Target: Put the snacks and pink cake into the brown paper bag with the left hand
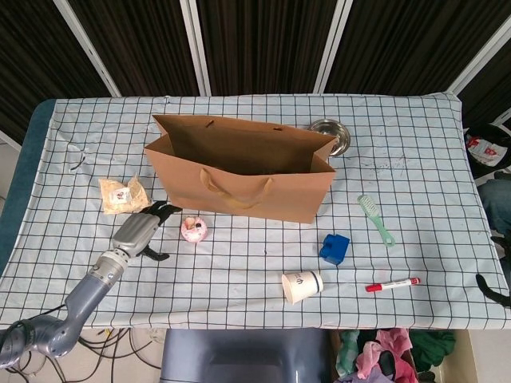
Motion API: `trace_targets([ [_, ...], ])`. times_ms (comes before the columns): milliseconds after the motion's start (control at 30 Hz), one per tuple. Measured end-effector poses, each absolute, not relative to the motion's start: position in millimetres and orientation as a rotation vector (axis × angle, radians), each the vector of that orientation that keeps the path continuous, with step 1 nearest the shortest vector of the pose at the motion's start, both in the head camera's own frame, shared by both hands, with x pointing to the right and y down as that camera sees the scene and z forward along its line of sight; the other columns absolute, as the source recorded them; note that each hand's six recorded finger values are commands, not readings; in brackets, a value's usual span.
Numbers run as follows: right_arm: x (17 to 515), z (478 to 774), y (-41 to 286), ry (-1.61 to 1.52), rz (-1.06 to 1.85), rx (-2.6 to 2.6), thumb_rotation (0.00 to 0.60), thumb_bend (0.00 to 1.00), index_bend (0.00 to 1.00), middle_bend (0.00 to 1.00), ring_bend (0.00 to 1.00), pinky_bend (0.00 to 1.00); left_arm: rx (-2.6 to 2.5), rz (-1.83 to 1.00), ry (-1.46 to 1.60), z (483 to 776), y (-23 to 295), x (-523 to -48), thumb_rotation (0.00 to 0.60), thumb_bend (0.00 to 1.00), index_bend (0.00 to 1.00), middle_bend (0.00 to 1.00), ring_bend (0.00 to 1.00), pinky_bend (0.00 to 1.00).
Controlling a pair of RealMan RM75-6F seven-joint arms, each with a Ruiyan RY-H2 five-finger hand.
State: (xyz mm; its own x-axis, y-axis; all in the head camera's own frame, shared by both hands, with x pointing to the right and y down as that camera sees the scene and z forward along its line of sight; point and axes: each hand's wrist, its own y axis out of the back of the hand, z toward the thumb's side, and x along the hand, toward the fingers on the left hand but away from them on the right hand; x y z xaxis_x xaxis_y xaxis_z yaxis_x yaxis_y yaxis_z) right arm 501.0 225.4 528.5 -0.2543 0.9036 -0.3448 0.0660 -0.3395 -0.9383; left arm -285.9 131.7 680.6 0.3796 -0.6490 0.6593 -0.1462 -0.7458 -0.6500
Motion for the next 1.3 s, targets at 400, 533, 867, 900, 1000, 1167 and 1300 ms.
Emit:
trace_targets([
  [400, 504.2, 526.2, 224.9, -1.249, 1.663, -1.342, 0.600, 0.21, 0.21, 0.11, 0.25, 0.33, -2.164, -1.334, 0.645, 697.7, 125.4, -252.2, 0.600, 0.03, 0.15, 0.18, 0.08, 0.20],
  [533, 504.9, 525.7, 224.7, -1.253, 1.662, -1.342, 0.600, 0.21, 0.21, 0.11, 0.25, 0.33, -2.170, -1.333, 0.636, 701.5, 124.8, -244.6, 0.600, 0.03, 0.16, 0.20, 0.09, 0.21],
  [867, 506.8, 524.7, 224.6, -1.259, 1.663, -1.340, 0.600, 0.21, 0.21, 0.11, 0.25, 0.33, -2.143, -1.359, 0.578, 713.5, 127.1, -236.8, 0.600, 0.07, 0.18, 0.21, 0.11, 0.22],
  [900, 507.0, 524.6, 224.6, -1.259, 1.663, -1.340, 0.600, 0.21, 0.21, 0.11, 0.25, 0.33, -2.137, -1.359, 0.572, 714.1, 127.0, -236.2, 0.600, 0.08, 0.18, 0.22, 0.12, 0.23],
  [1000, 507.7, 523.7, 224.4, -1.263, 1.662, -1.337, 0.600, 0.21, 0.21, 0.11, 0.25, 0.33, -2.120, -1.361, 0.558, 716.8, 126.4, -233.4, 0.600, 0.13, 0.18, 0.24, 0.14, 0.26],
  [1167, 508.7, 521.6, 224.4, -1.271, 1.659, -1.334, 0.600, 0.21, 0.21, 0.11, 0.25, 0.33, -2.089, -1.369, 0.545, 719.4, 124.7, -233.4, 0.600, 0.14, 0.19, 0.26, 0.17, 0.29],
  [1300, 508.9, 521.8, 224.4, -1.273, 1.660, -1.336, 0.600, 0.21, 0.21, 0.11, 0.25, 0.33, -2.054, -1.381, 0.535, 721.5, 123.9, -235.1, 0.600, 0.14, 0.21, 0.30, 0.21, 0.33],
])
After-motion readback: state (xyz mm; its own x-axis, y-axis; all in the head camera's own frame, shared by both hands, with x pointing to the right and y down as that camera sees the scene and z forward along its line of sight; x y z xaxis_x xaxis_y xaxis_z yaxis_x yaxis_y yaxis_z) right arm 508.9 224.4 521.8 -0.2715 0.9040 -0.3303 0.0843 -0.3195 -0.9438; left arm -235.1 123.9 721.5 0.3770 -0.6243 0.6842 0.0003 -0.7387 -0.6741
